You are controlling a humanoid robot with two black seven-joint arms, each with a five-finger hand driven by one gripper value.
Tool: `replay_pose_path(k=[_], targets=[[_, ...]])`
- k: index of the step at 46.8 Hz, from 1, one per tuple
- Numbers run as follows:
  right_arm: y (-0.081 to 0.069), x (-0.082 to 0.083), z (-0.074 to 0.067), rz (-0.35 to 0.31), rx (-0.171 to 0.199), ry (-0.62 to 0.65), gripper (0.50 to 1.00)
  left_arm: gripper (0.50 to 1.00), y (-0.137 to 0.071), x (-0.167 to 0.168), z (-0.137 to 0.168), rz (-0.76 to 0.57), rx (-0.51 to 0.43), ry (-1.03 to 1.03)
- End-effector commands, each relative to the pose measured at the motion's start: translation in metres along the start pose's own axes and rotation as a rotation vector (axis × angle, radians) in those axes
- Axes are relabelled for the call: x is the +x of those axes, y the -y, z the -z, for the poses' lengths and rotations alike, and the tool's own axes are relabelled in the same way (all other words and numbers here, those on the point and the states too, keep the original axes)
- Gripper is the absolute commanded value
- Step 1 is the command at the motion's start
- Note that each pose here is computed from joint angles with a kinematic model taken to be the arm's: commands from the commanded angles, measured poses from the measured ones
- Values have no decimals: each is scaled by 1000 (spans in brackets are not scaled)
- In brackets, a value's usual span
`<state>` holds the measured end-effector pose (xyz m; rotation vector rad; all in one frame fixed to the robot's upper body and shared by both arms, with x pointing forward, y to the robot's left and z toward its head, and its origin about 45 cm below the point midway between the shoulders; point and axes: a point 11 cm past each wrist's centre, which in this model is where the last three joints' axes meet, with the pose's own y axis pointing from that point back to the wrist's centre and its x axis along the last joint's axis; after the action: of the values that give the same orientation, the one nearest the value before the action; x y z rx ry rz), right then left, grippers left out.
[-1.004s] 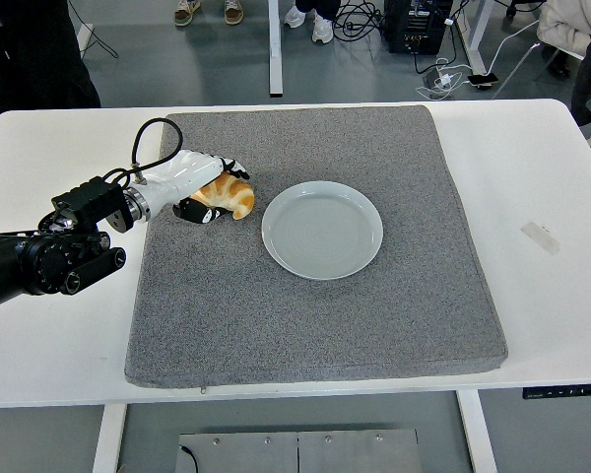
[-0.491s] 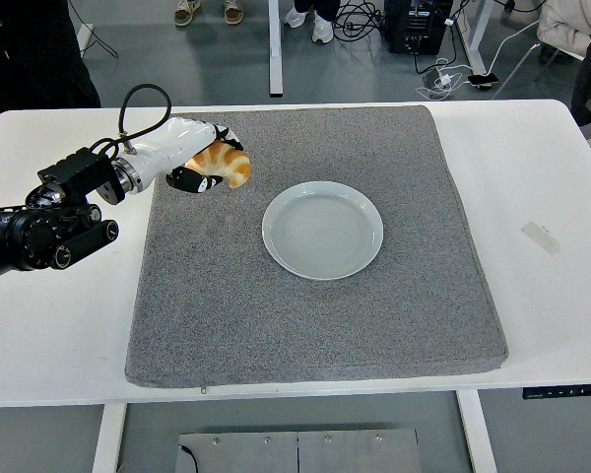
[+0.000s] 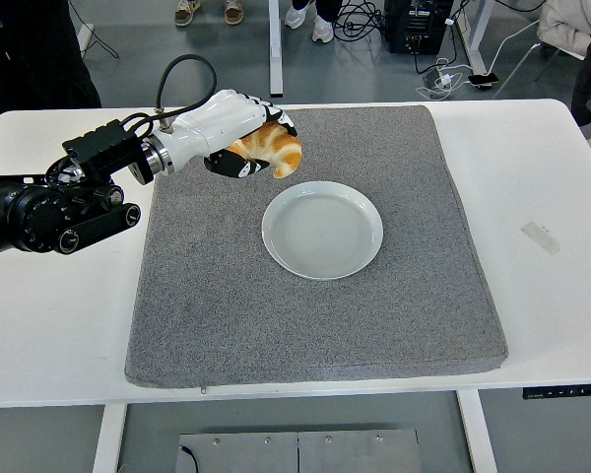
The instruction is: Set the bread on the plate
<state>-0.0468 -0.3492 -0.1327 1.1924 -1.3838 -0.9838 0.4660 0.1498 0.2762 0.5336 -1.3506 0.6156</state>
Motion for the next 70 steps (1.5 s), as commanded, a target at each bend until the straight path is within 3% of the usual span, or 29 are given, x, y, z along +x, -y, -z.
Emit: replay_pose_path(k=[1, 13, 41, 70], targets=[[0, 0, 0, 0, 0, 0, 1000, 500, 2, 5, -1, -6, -6, 6], [0, 0, 0, 0, 0, 0, 1000, 500, 7, 16, -5, -20, -29, 23], [0, 0, 0, 0, 0, 0, 1000, 500, 20, -4, -41, -10, -139, 58], [0, 0, 0, -1, 0, 0, 1000, 500, 23, -50, -69, 38, -177, -10]])
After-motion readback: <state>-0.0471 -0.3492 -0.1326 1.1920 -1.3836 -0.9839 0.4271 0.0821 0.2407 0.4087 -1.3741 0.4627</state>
